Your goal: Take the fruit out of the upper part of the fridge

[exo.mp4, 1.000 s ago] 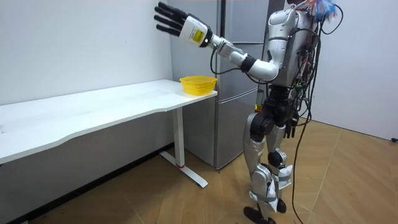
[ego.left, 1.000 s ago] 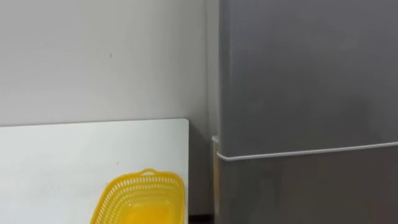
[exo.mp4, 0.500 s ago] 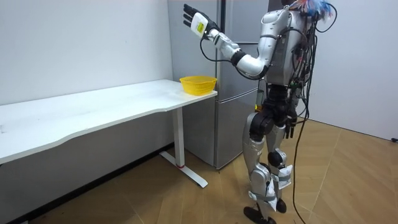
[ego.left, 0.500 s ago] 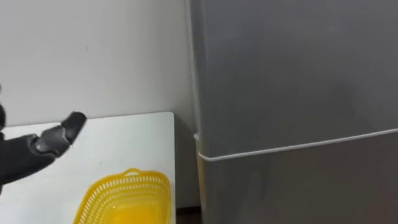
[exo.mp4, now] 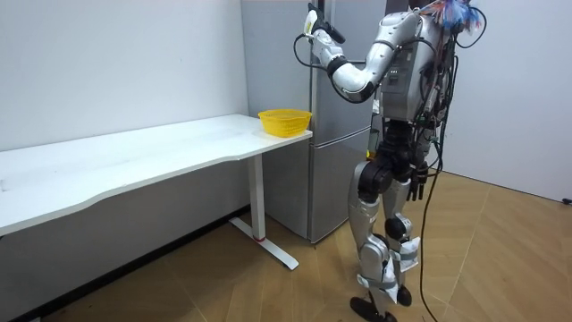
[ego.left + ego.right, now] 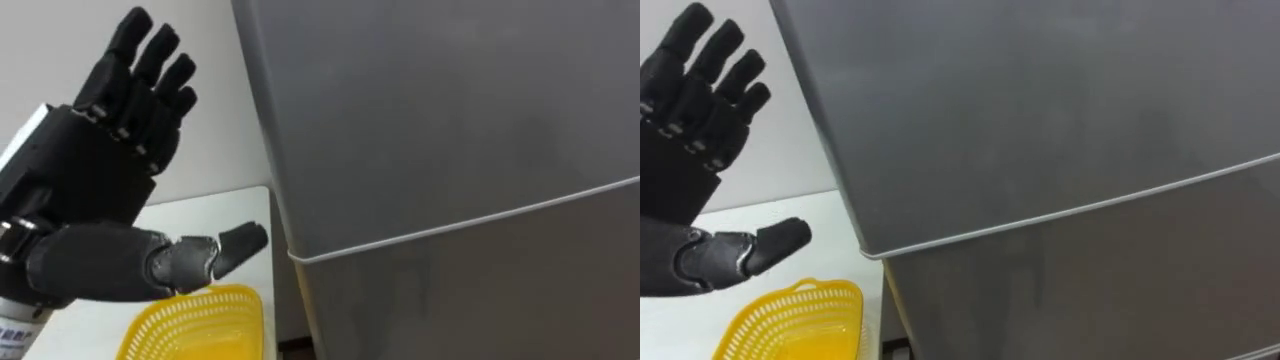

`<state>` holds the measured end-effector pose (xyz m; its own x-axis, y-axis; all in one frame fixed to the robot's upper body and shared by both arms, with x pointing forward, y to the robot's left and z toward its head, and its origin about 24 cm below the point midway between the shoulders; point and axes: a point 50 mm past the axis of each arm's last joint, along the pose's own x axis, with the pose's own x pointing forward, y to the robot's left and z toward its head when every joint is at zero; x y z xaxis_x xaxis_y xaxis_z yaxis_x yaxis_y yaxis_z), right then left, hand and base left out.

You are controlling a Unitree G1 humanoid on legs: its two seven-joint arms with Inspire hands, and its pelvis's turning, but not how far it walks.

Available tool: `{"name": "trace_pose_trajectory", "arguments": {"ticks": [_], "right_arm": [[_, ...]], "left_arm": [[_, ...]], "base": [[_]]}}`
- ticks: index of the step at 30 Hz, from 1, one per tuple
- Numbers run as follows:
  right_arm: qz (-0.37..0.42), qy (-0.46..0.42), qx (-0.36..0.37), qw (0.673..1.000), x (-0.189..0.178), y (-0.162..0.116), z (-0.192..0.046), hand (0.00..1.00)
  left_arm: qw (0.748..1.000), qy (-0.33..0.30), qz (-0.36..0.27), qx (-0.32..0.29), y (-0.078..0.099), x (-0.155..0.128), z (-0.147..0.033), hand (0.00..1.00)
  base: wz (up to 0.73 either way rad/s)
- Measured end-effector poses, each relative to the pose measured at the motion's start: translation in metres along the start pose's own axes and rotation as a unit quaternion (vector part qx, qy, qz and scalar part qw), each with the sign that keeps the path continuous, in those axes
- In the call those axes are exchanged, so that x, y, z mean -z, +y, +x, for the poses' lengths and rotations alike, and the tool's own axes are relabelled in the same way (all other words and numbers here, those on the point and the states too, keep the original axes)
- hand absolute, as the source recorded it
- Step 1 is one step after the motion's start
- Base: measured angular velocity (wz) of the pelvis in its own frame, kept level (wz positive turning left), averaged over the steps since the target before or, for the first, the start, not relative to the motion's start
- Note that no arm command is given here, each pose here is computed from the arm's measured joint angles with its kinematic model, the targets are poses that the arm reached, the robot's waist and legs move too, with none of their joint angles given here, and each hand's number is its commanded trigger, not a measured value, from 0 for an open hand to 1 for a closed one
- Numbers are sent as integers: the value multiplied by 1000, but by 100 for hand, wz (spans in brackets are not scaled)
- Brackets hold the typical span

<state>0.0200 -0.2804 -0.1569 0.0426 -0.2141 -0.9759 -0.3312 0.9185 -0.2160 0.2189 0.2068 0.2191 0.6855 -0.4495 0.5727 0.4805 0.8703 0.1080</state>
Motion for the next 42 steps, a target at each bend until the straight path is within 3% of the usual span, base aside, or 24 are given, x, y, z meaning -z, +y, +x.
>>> {"name": "trace_pose_trajectory", "arguments": {"ticks": [19, 42], "right_arm": [[-3, 12, 11, 1000, 4, -1, -2, 0], [-22, 11, -5, 1000, 1, -1, -3, 0]], "left_arm": [[993, 40, -30, 106, -11, 9, 0, 0], [986, 76, -73, 132, -17, 29, -1, 0]], "base": [[-3], [1]]}}
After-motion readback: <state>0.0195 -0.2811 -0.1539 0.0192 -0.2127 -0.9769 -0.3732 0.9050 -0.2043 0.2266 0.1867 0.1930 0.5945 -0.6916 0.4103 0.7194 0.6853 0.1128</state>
